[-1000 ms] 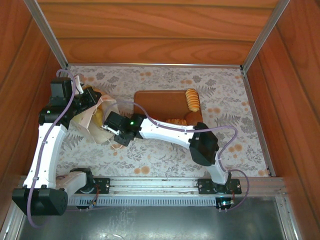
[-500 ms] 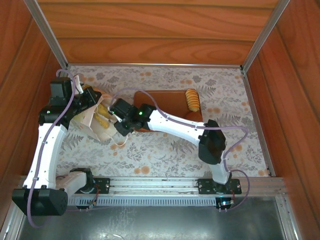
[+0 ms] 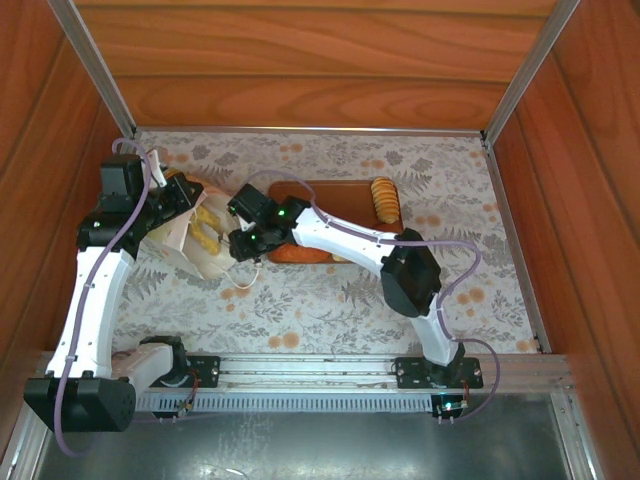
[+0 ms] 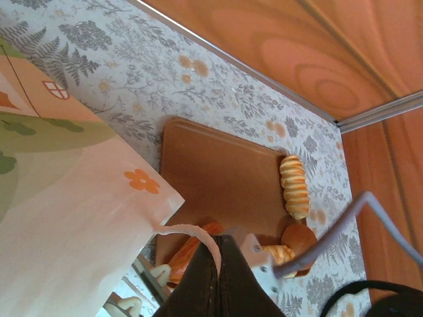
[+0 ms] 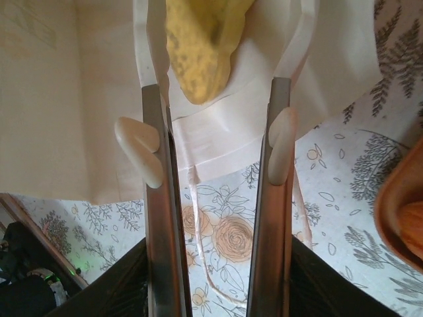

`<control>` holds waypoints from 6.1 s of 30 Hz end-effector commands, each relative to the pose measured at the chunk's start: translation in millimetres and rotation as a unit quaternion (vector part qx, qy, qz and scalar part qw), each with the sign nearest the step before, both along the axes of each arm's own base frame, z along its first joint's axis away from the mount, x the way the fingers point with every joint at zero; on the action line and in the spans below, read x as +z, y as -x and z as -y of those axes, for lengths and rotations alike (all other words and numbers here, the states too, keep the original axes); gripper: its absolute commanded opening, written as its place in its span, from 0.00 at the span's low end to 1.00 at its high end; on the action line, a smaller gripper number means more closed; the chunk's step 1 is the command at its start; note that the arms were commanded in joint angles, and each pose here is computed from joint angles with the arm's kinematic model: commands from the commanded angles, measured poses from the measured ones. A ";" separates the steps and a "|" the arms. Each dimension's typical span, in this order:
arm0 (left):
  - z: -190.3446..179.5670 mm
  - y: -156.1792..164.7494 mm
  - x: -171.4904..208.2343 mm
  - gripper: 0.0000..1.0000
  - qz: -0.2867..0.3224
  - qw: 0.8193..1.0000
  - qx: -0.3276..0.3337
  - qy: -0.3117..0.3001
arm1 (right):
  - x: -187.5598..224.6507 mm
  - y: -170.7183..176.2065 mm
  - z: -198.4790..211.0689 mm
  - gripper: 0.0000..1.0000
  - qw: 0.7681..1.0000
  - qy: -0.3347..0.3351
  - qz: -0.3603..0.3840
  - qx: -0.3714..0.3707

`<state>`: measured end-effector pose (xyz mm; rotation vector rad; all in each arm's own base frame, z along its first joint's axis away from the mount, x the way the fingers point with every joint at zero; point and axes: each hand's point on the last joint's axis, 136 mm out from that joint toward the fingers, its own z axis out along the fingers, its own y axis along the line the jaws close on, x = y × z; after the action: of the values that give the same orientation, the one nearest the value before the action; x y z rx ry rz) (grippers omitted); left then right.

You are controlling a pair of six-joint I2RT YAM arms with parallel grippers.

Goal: Take the fake bread out of the paper bag

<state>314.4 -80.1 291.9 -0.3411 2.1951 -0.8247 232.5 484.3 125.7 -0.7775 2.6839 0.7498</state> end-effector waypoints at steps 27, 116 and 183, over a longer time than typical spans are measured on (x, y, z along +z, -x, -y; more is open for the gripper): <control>1.3 -16.2 21.4 0.00 0.030 0.999 0.017 0.041 | 71.0 10.4 48.7 0.18 0.993 -0.002 0.108 0.049; -10.8 -18.7 3.7 0.00 0.027 0.998 0.060 0.021 | 35.6 -56.7 204.2 0.44 0.979 0.193 0.009 -0.058; -7.5 -18.3 1.6 0.00 0.024 0.998 0.050 0.026 | 13.7 -89.4 302.9 0.35 0.942 0.281 -0.014 -0.184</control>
<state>333.3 -70.3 291.7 -0.4757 2.1085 -0.8222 320.9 185.6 126.6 -0.3458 2.9980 -0.1165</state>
